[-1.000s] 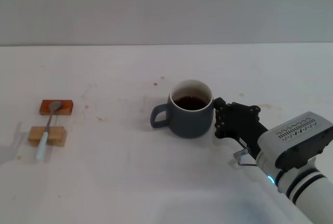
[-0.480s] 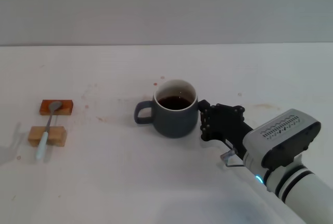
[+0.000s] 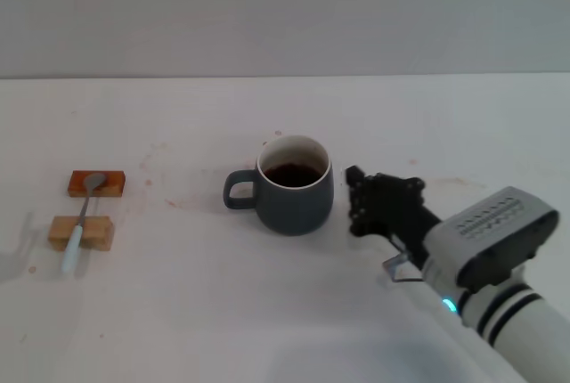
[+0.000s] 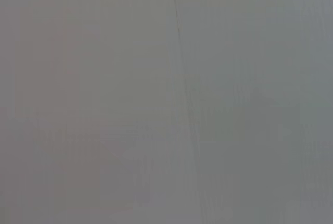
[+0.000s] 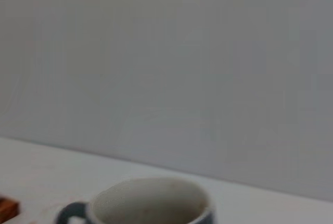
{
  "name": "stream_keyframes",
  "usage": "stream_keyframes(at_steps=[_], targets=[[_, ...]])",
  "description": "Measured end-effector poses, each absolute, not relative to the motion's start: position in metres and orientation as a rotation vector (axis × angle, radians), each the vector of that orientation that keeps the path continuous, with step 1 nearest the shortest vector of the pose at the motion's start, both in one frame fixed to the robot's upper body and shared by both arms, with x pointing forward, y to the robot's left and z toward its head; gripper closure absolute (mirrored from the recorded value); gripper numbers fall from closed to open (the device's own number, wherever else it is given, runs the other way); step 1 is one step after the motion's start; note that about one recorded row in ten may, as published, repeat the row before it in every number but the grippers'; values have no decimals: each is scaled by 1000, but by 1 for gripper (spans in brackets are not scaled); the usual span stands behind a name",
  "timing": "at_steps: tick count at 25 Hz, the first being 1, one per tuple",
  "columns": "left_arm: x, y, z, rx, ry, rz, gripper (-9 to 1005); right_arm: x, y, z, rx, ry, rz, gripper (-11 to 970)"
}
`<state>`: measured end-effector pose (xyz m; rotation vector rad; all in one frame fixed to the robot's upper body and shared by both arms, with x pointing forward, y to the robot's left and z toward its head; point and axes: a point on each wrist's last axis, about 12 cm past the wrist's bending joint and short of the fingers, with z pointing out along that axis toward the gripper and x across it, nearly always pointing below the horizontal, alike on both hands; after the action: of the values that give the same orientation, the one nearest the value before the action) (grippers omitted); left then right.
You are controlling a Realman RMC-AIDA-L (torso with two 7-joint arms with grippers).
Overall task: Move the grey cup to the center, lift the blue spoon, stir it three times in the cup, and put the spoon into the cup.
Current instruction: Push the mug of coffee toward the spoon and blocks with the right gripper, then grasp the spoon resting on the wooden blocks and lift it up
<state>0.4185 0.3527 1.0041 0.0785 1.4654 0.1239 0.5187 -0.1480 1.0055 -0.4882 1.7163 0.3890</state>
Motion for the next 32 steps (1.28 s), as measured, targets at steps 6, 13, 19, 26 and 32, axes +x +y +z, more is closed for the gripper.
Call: stream_keyframes(at_steps=[6,13,19,26,32], targets=[[416,353,1003,76,1468,127,181,520,-180,1006,-386,1662,290,960],[408,345,1000,102,1484,56,181,522,-227,1005,-234,1637,133,960],[392,332,997,91,1488,-73,181,520,-256,1003,-145,1642,33,960],[386,316,988,147,1557,-145,180,521,-264,1003,-124,1642,2,960],[395,308,981,178,1623,-168,180,523,-264,1004,-130,1640,-3,960]])
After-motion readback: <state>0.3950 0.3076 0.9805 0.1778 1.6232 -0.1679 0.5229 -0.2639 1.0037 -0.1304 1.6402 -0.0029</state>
